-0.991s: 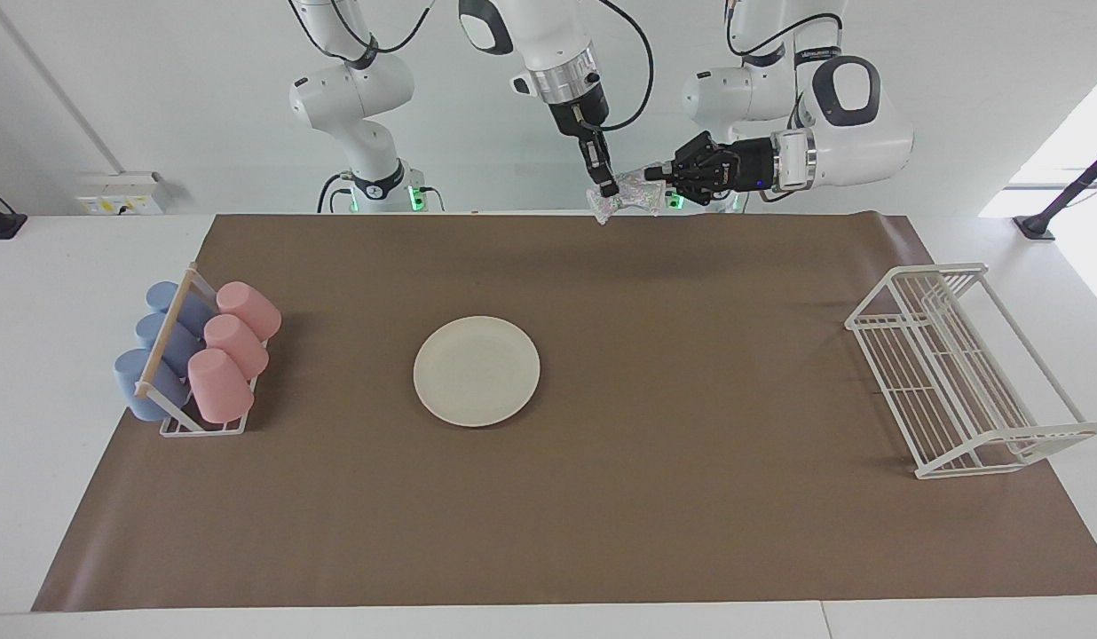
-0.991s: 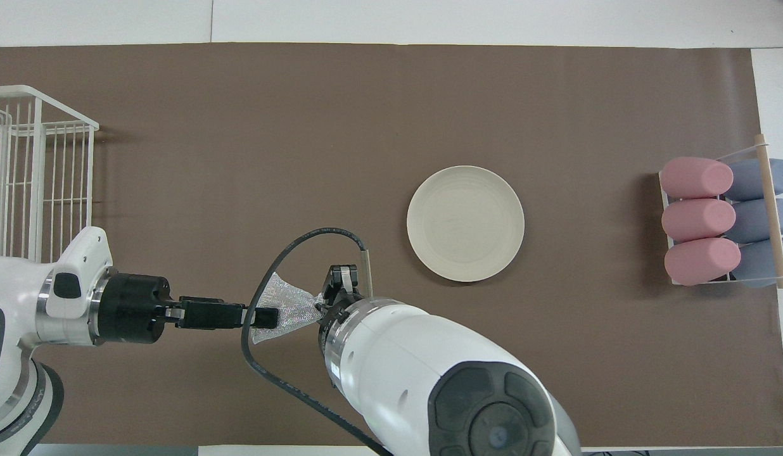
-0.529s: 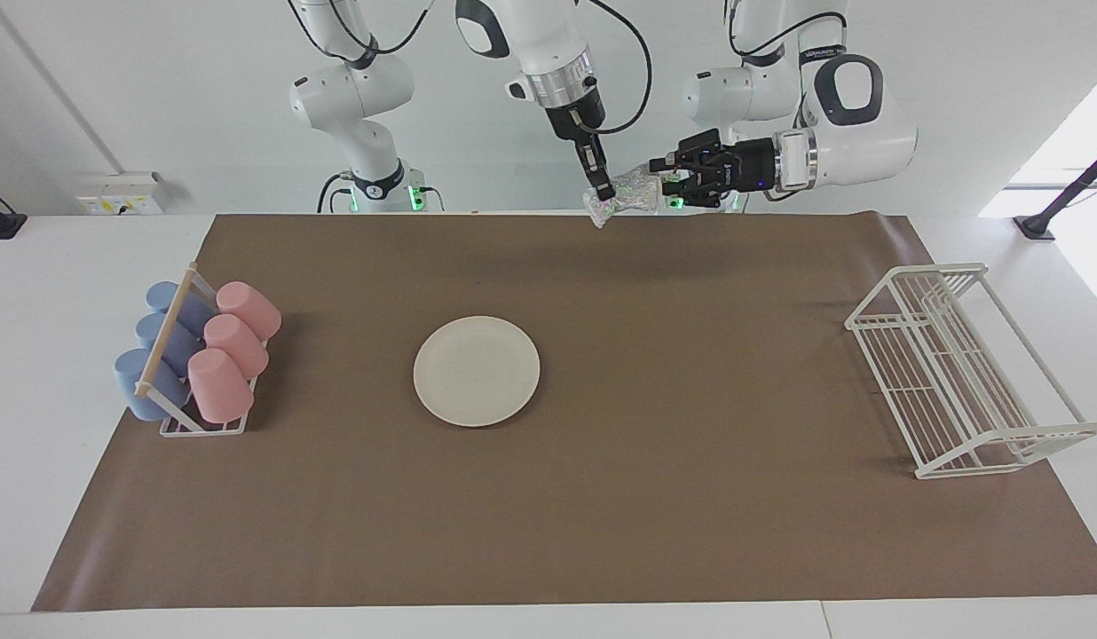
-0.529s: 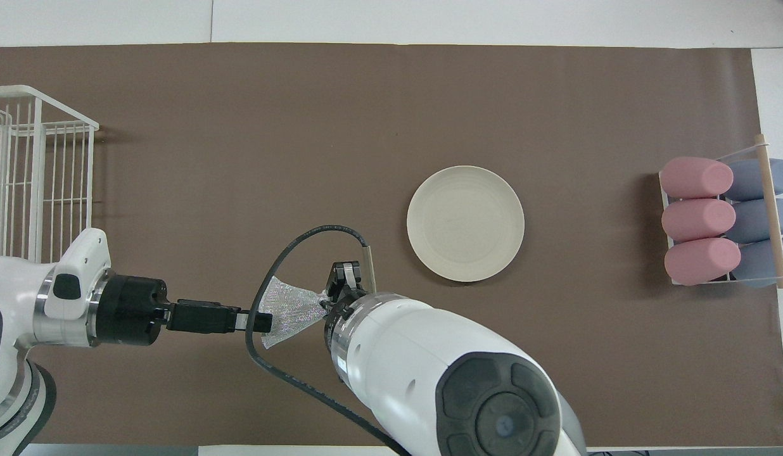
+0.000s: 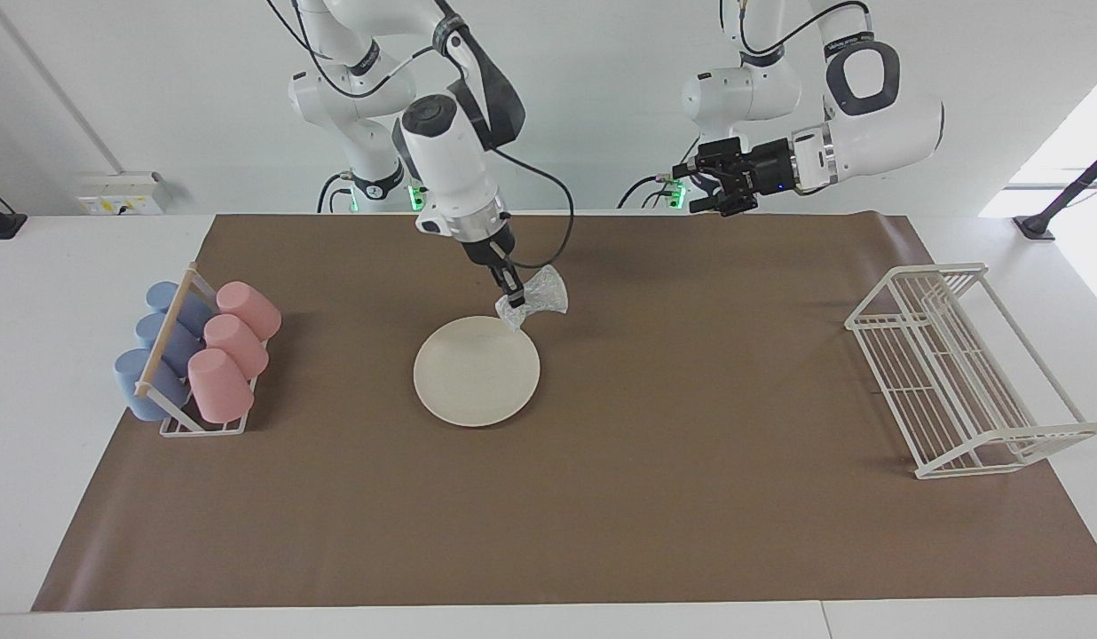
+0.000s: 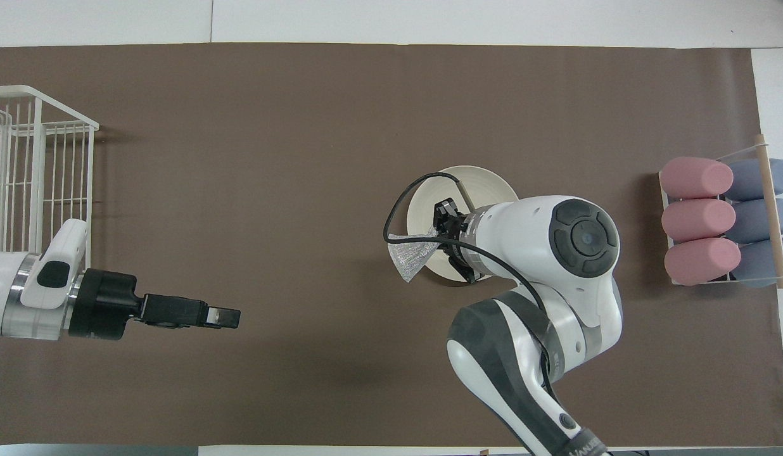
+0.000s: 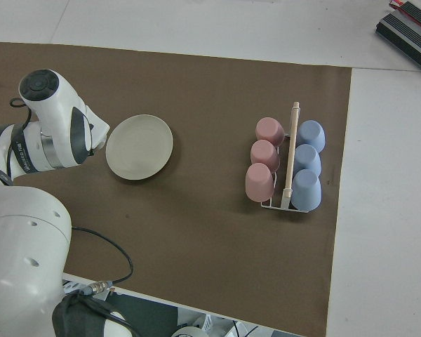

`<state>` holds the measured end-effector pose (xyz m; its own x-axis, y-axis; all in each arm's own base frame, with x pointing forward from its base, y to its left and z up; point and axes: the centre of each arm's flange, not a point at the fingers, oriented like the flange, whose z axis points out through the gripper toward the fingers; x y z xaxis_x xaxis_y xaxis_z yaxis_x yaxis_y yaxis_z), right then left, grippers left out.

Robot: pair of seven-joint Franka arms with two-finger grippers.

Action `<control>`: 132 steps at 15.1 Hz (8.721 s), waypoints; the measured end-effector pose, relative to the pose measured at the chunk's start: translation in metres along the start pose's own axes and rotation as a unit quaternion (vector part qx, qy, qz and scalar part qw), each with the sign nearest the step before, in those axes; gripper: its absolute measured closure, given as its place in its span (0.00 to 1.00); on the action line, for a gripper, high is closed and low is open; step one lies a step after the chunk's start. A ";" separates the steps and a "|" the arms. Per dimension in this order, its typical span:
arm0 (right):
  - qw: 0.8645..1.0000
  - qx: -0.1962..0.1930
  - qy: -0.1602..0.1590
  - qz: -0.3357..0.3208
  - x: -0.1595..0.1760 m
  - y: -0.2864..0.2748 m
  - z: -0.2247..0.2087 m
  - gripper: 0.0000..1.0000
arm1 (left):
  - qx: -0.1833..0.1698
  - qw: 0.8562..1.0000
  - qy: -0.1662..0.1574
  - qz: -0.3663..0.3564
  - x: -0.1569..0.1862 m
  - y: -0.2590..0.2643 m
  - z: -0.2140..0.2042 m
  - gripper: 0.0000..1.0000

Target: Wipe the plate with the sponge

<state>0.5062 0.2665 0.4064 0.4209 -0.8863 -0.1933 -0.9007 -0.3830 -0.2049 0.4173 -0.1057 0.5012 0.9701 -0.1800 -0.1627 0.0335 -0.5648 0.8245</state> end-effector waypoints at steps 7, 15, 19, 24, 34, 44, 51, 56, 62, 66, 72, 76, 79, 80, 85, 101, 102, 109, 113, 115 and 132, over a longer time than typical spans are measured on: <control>1.000 0.011 0.010 -0.017 0.047 0.025 0.090 0.91 | 0.178 0.984 -0.024 -0.021 0.022 -0.018 -0.044 0.00; 0.995 0.016 0.028 -0.092 0.141 0.032 0.083 0.91 | 0.401 0.914 -0.016 -0.056 0.058 -0.005 -0.093 0.00; 0.995 0.015 0.027 -0.091 0.142 0.033 0.083 0.91 | 0.432 0.898 0.026 -0.079 0.063 0.016 -0.104 0.00; 0.999 0.014 0.011 -0.045 0.062 0.026 0.100 0.91 | 0.452 0.887 0.063 -0.075 0.063 0.045 -0.128 0.00; 0.994 0.035 0.030 -0.102 0.112 0.027 0.092 0.91 | 0.460 0.882 0.065 -0.077 0.085 0.055 -0.138 0.00; 0.997 0.030 0.016 -0.071 0.063 0.025 0.102 0.91 | 0.446 0.888 0.087 -0.070 0.090 0.059 -0.138 0.00; 0.997 0.027 0.011 -0.065 0.042 0.026 0.106 0.91 | 0.446 0.888 0.087 -0.070 0.090 0.059 -0.138 0.00; 1.000 -0.010 -0.010 -0.009 0.028 -0.001 0.083 0.91 | 0.446 0.888 0.087 -0.072 0.090 0.058 -0.139 0.00; 0.998 -0.043 0.016 0.033 -0.031 -0.047 0.006 0.91 | 0.444 0.889 0.087 -0.076 0.090 0.057 -0.138 0.00; 0.996 -0.043 0.017 0.072 -0.073 -0.072 -0.059 0.91 | 0.354 0.923 0.092 -0.122 0.089 0.049 -0.131 0.00; 0.994 -0.042 0.045 0.085 -0.149 -0.061 -0.060 0.91 | 0.164 0.970 0.081 -0.157 0.074 0.032 -0.097 0.00; 0.993 -0.028 0.039 0.106 -0.163 -0.061 -0.059 0.91 | 0.062 0.974 0.102 -0.193 0.074 0.007 -0.055 0.00; 0.993 -0.025 0.036 0.114 -0.185 -0.057 -0.061 0.91 | -0.007 0.972 0.104 -0.212 0.078 -0.008 -0.014 0.00; 0.992 -0.023 0.036 0.116 -0.190 -0.056 -0.062 0.91 | -0.024 0.973 0.099 -0.207 0.077 -0.011 0.001 0.00; 0.992 -0.018 0.038 0.116 -0.193 -0.057 -0.065 0.91 | -0.065 0.978 0.068 -0.186 0.068 -0.022 0.053 0.00; 0.992 -0.012 0.048 0.116 -0.185 -0.060 -0.065 0.91 | -0.100 0.974 0.059 -0.194 0.065 -0.009 0.086 0.93; 0.992 -0.010 0.047 0.116 -0.185 -0.061 -0.065 0.91 | -0.101 0.974 0.060 -0.194 0.065 -0.009 0.085 0.93; 0.997 -0.037 0.066 -0.008 -0.122 -0.071 -0.078 0.52 | -0.102 0.968 0.073 -0.217 0.068 -0.015 0.069 0.94; 0.992 -0.041 0.082 -0.091 -0.050 -0.072 -0.124 0.12 | -0.021 0.968 0.094 -0.232 0.076 -0.007 0.035 0.94; 0.982 -0.062 0.090 -0.155 -0.012 -0.061 -0.155 0.00 | 0.020 0.967 0.104 -0.234 0.078 -0.001 0.024 0.94; 0.822 -0.145 0.019 -0.551 0.183 0.005 -0.267 0.00 | 0.598 0.771 0.129 -0.179 0.105 0.032 -0.078 0.94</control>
<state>0.5497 0.0329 0.6260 0.9993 0.0349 -0.0139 0.0349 -0.9994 0.0030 0.5391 -0.0802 0.5527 0.9708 0.2385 -0.0243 0.2138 -0.9073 -0.3620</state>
